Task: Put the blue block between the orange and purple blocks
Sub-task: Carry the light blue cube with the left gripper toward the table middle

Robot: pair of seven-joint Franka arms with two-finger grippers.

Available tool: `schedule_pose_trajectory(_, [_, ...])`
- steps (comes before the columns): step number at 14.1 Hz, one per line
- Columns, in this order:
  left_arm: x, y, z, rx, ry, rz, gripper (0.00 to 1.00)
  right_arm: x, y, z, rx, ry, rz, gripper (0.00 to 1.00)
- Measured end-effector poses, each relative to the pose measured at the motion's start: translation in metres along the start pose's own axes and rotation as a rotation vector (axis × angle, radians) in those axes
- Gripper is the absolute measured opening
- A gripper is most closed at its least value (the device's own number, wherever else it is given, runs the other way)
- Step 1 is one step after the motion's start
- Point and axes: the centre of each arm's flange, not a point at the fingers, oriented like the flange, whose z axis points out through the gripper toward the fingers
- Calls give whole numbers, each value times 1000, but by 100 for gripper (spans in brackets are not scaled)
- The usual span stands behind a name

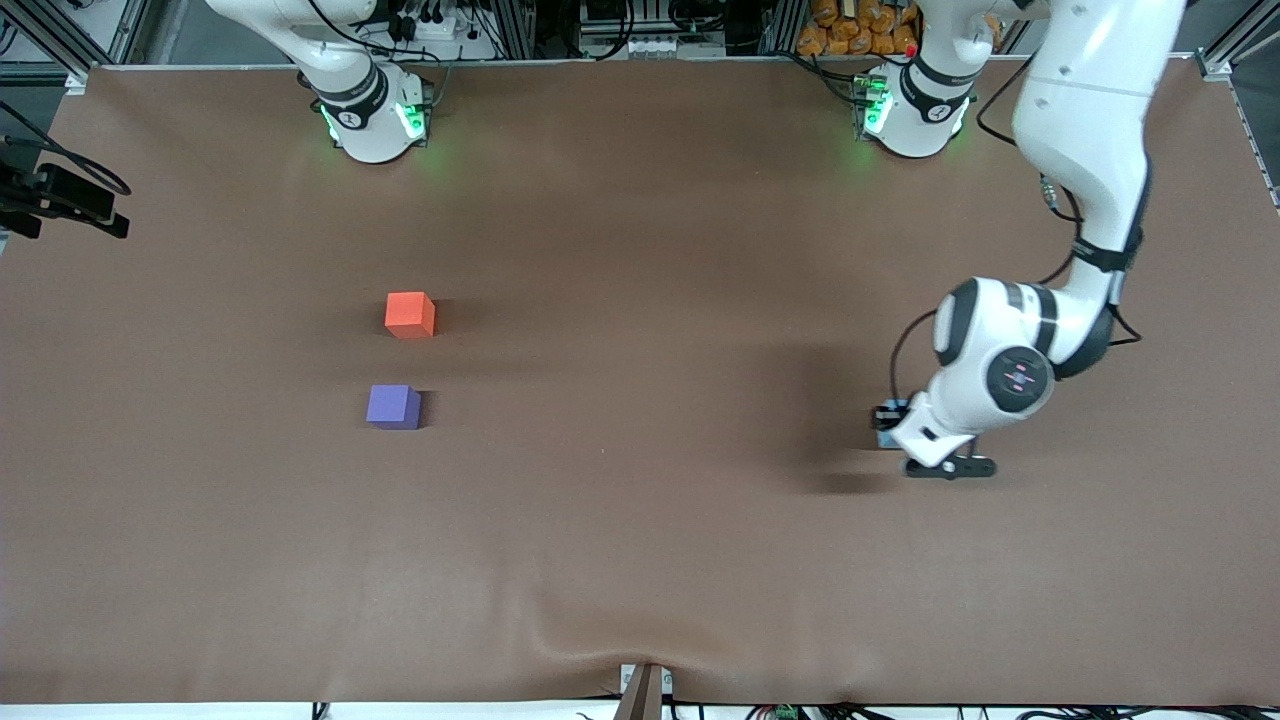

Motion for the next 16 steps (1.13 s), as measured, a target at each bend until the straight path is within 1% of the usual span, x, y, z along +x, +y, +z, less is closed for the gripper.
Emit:
schedule_pose_trajectory(4, [-48,127,-44,6,15,-1,56,0,0,0,0,0,0,100])
schedule_pose_trajectory(6, [-77,194,-59,6,13,-38,56,0,0,0,0,0,-1,100])
schedule_pose_trajectory(8, [-108,261,-62,-18,10,-76,56,0,-1,0,0,2,-1,100])
schedule_pose_trajectory(9, [-123,291,-55,-21,3,-83,56,0,-1,0,0,3,-2,100])
schedule_pose_trajectory(11, [-143,332,-27,-9,-15,-100,56,1,-2,-1,-1,7,-5,100])
schedule_pose_trajectory(14, [-146,368,11,-5,-22,-114,56,1,-4,-2,-1,12,-7,100])
schedule_pose_trajectory(16, [-146,380,31,1,-27,-110,56,2,-4,0,-1,8,-7,100])
